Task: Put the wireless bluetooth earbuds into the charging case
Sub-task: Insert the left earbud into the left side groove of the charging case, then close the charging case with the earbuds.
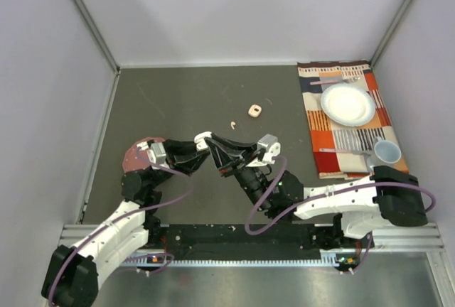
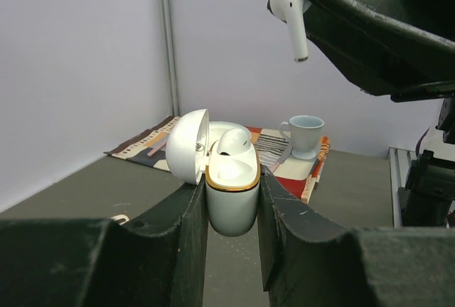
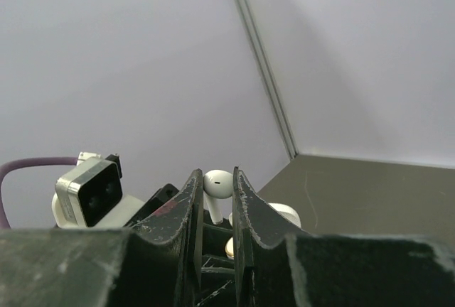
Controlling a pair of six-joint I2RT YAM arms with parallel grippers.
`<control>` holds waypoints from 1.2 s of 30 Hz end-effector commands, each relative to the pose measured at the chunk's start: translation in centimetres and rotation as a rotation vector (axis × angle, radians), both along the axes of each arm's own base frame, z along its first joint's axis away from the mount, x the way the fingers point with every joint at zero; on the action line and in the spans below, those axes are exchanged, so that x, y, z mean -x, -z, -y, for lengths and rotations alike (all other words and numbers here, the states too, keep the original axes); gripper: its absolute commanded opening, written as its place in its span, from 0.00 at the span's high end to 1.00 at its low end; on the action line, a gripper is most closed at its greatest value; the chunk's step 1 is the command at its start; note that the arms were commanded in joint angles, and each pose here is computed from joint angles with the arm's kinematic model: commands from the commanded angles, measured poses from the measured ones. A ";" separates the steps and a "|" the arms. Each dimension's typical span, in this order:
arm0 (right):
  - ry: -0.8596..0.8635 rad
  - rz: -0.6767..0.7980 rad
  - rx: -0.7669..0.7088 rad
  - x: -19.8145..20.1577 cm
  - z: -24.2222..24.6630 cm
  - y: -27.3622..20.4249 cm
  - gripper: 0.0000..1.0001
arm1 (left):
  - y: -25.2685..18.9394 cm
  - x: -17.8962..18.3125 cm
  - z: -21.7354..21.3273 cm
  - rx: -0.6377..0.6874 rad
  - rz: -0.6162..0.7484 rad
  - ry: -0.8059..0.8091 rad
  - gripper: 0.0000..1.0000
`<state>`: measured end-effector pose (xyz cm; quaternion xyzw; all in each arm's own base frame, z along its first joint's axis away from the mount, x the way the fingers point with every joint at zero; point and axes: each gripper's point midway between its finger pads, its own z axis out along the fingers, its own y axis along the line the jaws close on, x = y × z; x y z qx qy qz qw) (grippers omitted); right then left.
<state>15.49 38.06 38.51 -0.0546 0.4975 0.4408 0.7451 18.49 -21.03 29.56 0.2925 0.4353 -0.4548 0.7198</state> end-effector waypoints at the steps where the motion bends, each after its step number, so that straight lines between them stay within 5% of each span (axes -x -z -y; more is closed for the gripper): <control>1: -0.036 0.015 -0.121 0.8 -0.3 -2.9 1.00 | -2.0 0.4 -0.3 0.037 0.067 -0.019 1.00; 36: 0.013 -0.058 -0.043 -1.1 -2.9 0.5 1.00 | -3.2 1.0 -0.8 0.082 0.099 -0.038 1.00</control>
